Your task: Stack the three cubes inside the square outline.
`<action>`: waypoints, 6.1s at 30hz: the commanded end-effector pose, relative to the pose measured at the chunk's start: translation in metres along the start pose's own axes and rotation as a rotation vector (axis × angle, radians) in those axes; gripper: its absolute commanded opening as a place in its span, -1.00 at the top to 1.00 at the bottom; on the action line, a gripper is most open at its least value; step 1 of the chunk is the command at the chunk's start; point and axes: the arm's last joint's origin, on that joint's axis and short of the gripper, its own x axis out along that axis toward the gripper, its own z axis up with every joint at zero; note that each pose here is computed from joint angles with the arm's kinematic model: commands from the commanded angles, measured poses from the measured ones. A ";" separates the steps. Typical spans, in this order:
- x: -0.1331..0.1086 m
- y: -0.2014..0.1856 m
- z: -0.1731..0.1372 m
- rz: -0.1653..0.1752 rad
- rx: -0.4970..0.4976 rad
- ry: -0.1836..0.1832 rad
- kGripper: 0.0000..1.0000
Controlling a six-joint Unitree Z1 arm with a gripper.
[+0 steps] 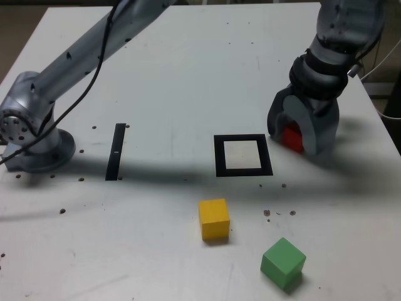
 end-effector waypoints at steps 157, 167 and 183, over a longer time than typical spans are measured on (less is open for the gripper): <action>-0.052 -0.209 -0.067 -0.144 -0.670 -0.123 -0.99; -0.051 -0.244 -0.041 -0.173 -0.636 -0.109 -0.98; -0.049 -0.249 -0.028 -0.207 -0.762 -0.048 -0.98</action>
